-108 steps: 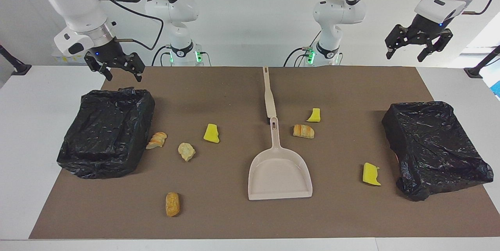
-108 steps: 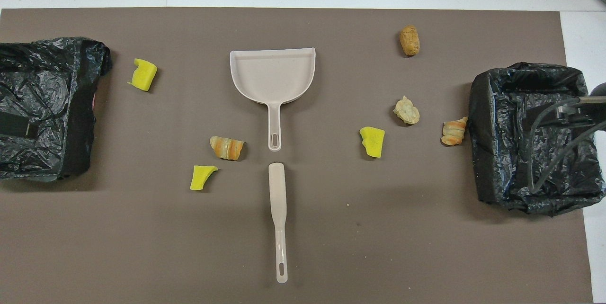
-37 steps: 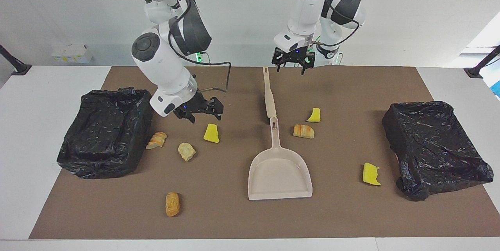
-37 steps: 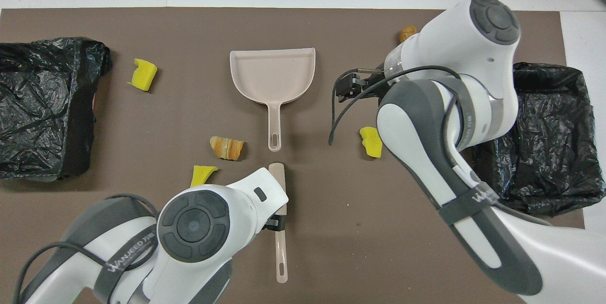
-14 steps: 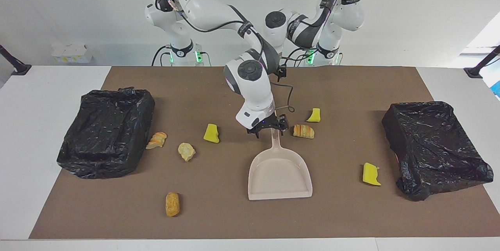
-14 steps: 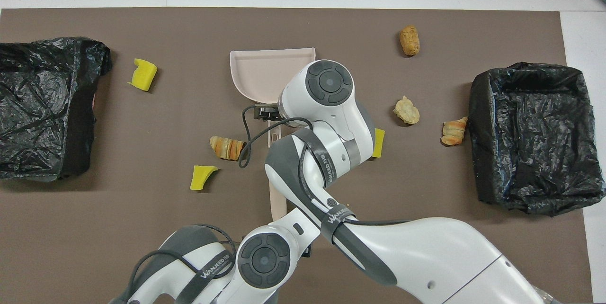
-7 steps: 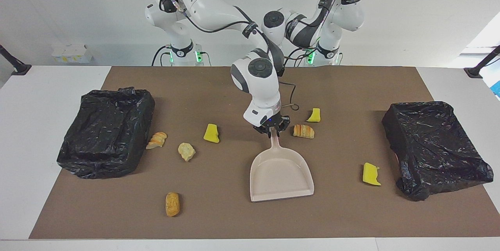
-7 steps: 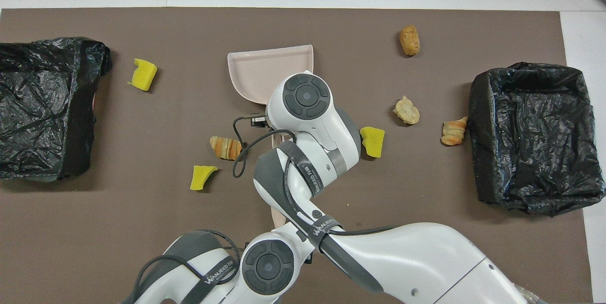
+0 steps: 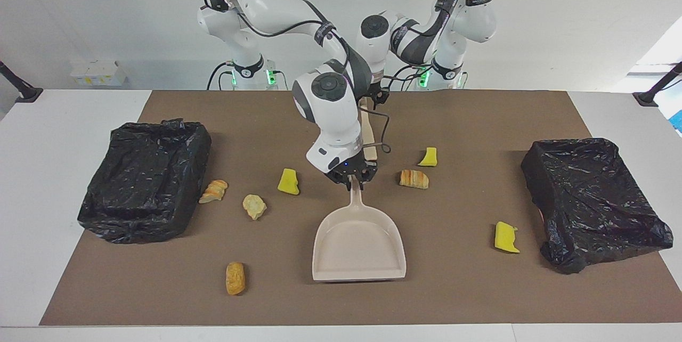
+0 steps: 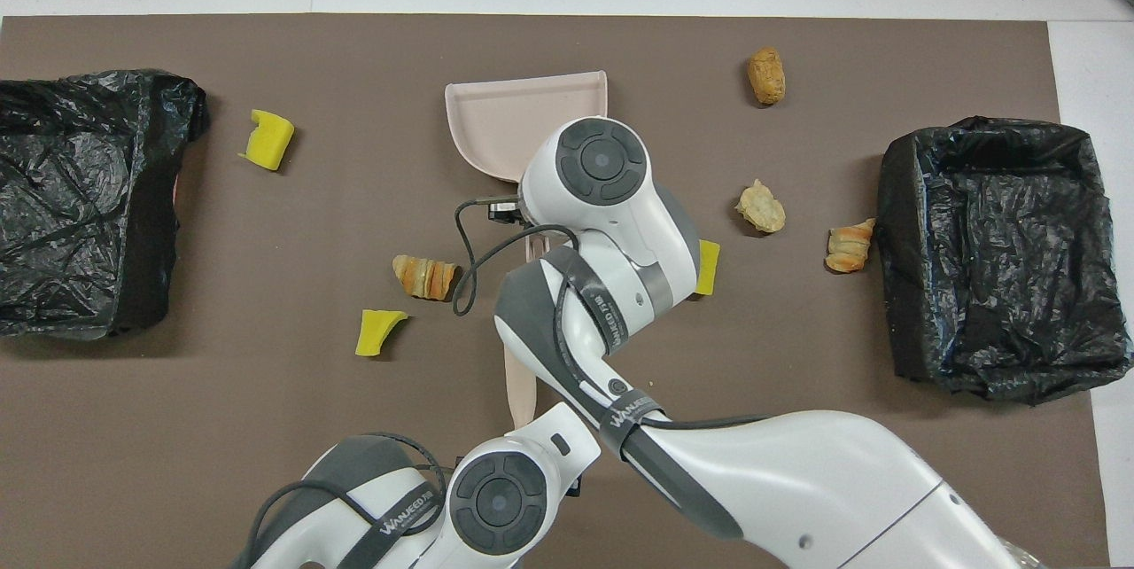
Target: Sweep and dump trash in bin
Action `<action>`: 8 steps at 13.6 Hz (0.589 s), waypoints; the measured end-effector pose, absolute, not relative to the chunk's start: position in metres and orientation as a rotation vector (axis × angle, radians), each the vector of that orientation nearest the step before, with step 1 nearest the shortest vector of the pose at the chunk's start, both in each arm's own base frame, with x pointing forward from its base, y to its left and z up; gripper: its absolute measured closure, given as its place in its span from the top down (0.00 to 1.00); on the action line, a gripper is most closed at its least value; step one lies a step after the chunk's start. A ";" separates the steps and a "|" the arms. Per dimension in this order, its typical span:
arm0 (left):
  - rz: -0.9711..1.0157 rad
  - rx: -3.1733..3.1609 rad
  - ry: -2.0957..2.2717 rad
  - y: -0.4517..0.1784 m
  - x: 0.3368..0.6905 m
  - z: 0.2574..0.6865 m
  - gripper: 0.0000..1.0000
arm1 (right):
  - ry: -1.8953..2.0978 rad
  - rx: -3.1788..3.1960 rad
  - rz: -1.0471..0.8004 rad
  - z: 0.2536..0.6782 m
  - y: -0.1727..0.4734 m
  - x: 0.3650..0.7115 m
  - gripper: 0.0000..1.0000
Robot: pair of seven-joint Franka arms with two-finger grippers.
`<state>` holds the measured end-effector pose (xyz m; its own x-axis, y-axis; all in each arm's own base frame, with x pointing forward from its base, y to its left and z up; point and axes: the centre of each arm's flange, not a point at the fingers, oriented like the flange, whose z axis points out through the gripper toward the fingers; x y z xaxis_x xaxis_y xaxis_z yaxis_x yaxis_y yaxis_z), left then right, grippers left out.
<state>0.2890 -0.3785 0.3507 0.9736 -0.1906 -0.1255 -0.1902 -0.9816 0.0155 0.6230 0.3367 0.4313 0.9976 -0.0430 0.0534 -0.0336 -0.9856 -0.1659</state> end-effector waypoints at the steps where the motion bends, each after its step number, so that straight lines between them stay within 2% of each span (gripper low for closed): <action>1: -0.198 3.115 -0.308 -0.379 0.289 0.351 0.27 | 0.029 -2.987 -0.059 0.445 0.324 0.621 0.31; 5: -0.189 3.107 -0.317 -0.379 0.292 0.356 0.27 | -0.265 -3.018 0.084 0.476 0.259 0.616 0.31; 8: -0.248 3.128 -0.308 -0.377 0.299 0.374 0.27 | -0.572 -2.978 0.176 0.464 0.227 0.608 0.31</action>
